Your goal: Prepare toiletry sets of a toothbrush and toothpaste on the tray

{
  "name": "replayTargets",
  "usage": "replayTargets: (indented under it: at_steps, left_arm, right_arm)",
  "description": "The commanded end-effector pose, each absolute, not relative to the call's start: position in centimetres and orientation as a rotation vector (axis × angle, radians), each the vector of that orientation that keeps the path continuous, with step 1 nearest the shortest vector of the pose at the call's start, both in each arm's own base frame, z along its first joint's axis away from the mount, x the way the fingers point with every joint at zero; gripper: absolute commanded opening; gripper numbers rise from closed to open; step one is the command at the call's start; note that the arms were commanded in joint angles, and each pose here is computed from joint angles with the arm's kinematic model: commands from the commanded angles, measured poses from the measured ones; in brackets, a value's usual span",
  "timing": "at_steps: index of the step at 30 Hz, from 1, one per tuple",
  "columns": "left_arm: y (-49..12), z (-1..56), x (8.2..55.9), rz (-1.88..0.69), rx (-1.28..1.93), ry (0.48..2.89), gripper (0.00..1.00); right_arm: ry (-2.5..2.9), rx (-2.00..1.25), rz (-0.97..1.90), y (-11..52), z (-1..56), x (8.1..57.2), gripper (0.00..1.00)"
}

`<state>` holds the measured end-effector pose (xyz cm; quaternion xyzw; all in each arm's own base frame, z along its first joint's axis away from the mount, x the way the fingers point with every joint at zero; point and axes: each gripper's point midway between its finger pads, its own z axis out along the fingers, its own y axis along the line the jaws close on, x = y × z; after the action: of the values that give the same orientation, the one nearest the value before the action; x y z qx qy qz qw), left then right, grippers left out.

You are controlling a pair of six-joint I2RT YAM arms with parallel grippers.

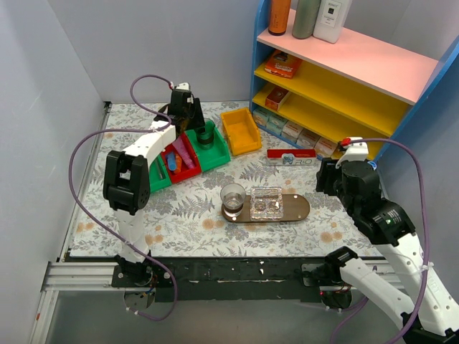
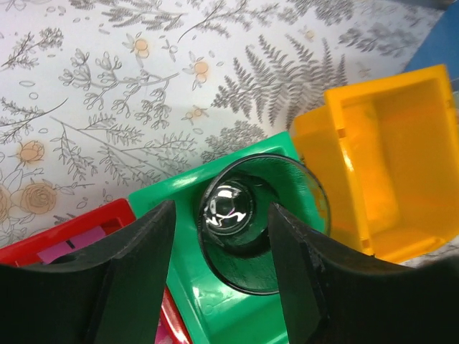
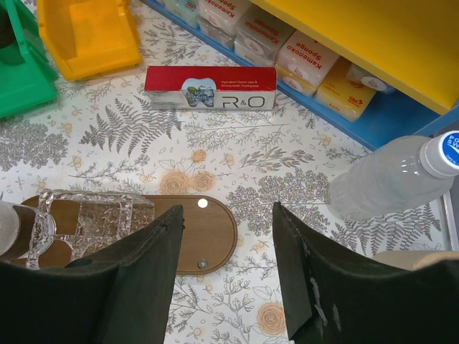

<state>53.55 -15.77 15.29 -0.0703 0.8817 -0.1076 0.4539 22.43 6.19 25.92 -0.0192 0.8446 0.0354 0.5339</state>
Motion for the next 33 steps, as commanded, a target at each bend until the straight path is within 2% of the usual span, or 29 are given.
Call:
replayTargets:
  at_steps: [1, 17, 28, 30, 33]
  left_arm:
    - [-14.9, 16.4, 53.8, -0.189, -0.149, 2.183, 0.53]
    - [-16.6, 14.2, 54.3, -0.101, -0.044, 2.240, 0.37]
    - [-16.9, 13.2, 53.2, -0.108, -0.064, 2.289, 0.34]
    - [-17.0, 13.1, 53.2, -0.112, -0.063, 2.293, 0.28]
    - [-17.0, 13.1, 53.2, -0.111, -0.064, 2.293, 0.25]
  right_arm:
    - [1.995, -0.026, 0.060, 5.4, 25.7, 22.1, 0.61]
    - [2.023, -0.028, 0.109, 6.3, 24.4, 22.1, 0.61]
    - [2.043, -0.027, 0.114, 6.4, 23.2, 22.0, 0.61]
    - [2.043, -0.027, 0.114, 6.4, 23.1, 22.0, 0.61]
    - [2.050, -0.021, 0.113, 6.4, 22.9, 21.9, 0.61]
